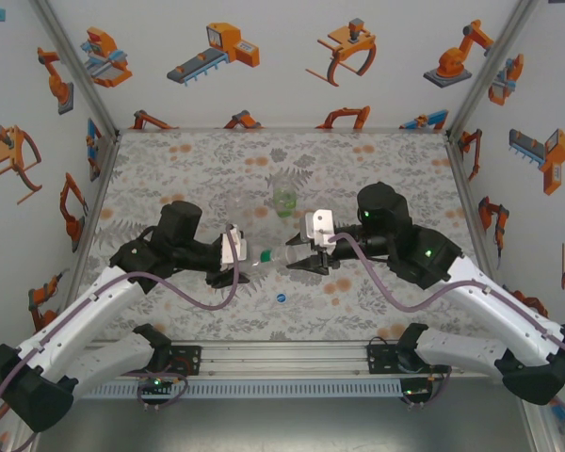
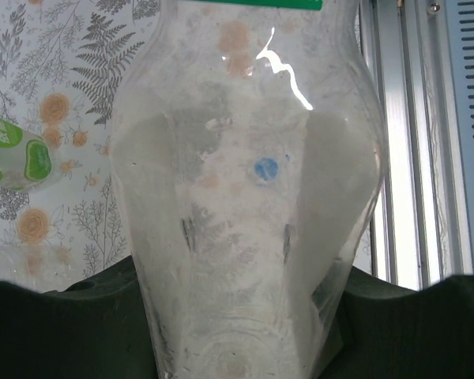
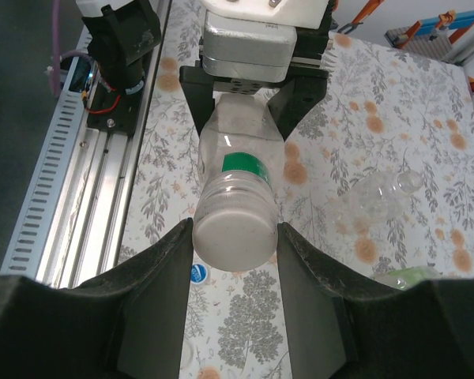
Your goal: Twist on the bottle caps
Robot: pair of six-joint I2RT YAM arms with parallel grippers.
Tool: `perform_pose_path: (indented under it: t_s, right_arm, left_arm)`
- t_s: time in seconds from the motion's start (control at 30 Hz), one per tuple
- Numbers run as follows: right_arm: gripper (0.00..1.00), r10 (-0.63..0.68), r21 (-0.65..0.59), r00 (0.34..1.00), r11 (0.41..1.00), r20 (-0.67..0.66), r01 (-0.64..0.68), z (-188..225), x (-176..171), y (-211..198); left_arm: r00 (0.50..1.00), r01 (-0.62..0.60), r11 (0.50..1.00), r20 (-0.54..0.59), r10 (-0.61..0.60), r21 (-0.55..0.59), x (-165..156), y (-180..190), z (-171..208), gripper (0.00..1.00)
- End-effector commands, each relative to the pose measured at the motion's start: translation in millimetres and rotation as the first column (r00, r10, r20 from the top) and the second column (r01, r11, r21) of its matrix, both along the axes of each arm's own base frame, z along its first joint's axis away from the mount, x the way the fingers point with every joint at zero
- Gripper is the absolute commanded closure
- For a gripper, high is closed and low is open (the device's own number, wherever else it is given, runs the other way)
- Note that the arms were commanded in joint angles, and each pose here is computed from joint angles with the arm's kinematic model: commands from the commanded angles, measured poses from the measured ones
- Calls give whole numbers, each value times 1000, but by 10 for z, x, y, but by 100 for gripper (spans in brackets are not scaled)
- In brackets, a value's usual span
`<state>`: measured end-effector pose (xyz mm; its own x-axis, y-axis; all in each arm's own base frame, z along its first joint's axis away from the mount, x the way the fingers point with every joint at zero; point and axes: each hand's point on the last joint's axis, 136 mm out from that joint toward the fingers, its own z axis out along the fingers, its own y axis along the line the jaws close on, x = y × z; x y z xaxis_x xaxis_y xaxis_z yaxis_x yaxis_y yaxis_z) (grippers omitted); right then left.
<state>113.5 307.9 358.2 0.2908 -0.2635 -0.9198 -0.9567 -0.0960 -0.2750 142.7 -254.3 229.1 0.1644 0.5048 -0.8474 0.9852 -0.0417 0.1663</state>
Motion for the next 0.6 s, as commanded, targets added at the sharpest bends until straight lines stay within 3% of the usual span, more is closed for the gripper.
perform_pose_path:
  t_s: [0.0, 0.57]
  right_arm:
    - [86, 30, 15, 998, 999, 53, -31, 131, -62, 4]
    - [88, 93, -49, 993, 995, 73, -89, 120, -149, 12]
  left_arm:
    - [999, 35, 999, 13, -34, -21, -38, -40, 113, 100]
    - [999, 44, 999, 10, -44, -16, -65, -41, 115, 100]
